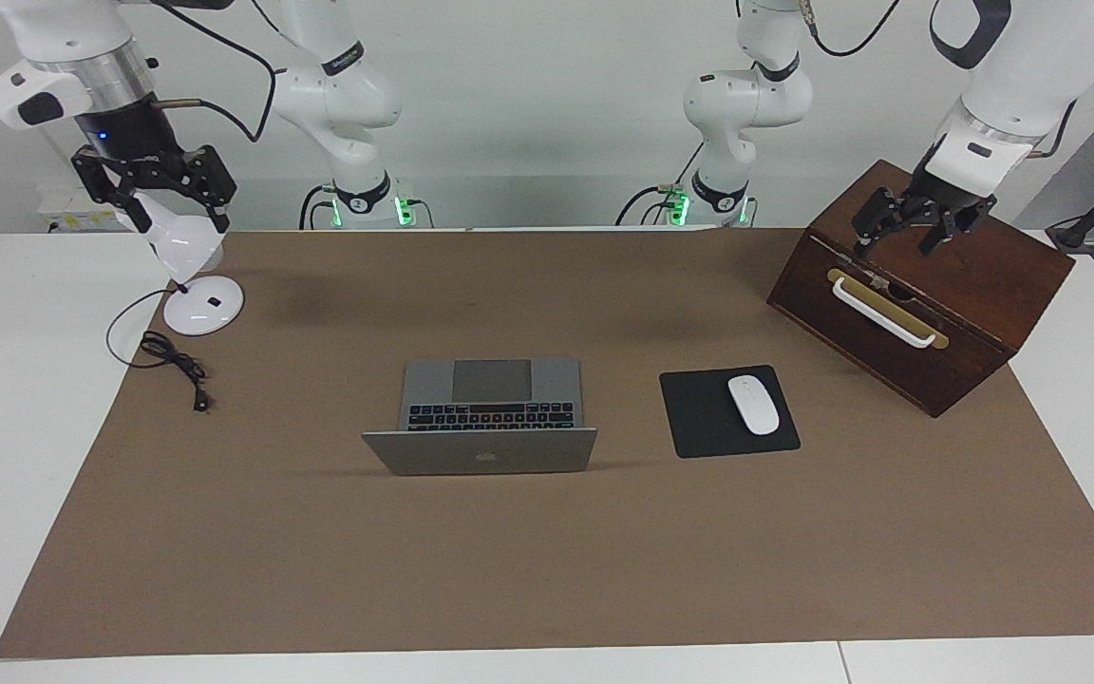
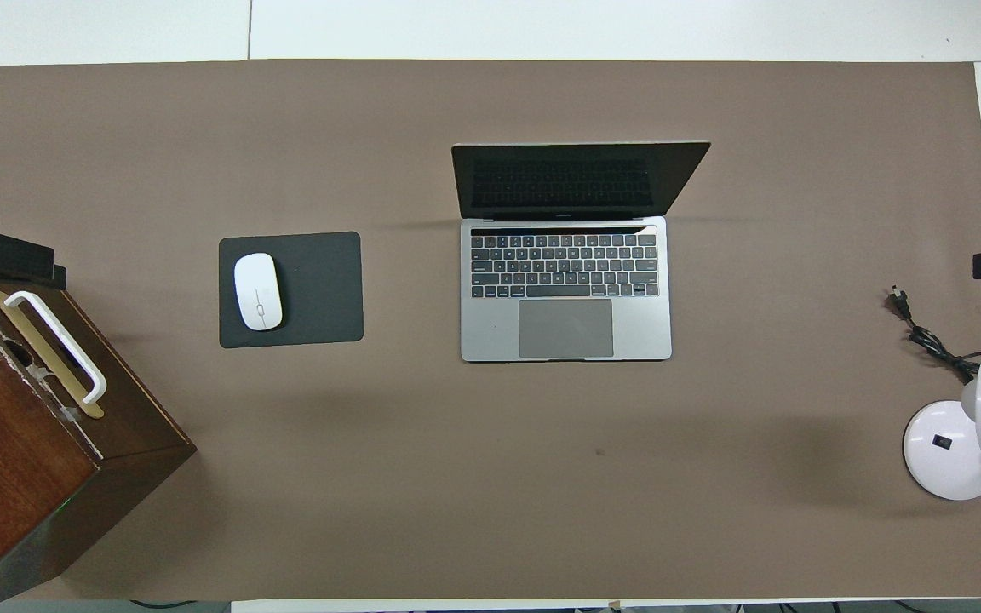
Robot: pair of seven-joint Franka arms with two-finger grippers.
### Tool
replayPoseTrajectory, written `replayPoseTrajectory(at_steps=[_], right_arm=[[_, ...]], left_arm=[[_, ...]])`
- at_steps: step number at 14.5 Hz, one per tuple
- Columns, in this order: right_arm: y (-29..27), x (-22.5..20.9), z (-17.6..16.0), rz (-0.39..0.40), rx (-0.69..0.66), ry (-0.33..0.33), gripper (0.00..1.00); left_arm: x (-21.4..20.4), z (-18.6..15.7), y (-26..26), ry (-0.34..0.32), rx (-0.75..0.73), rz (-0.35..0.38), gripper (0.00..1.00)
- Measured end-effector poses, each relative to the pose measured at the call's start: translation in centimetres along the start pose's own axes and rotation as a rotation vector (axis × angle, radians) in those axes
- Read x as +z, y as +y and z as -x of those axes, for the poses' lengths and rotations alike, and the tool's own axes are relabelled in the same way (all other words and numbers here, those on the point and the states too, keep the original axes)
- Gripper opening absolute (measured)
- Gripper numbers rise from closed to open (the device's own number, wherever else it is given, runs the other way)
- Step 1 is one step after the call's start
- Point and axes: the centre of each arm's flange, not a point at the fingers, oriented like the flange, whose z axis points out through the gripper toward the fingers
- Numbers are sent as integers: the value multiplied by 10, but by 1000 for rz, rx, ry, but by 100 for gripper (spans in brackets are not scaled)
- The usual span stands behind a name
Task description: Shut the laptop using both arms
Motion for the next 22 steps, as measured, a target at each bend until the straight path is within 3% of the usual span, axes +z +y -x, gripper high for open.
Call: replayPoseTrajectory(at_steps=[5, 22], right_arm=[[-14, 0, -2, 1, -82, 8, 100], [-39, 20, -11, -29, -5, -3, 99]], left_arm=[[0, 0, 0, 0, 0, 0, 100], [-1, 1, 0, 2, 0, 0, 100]])
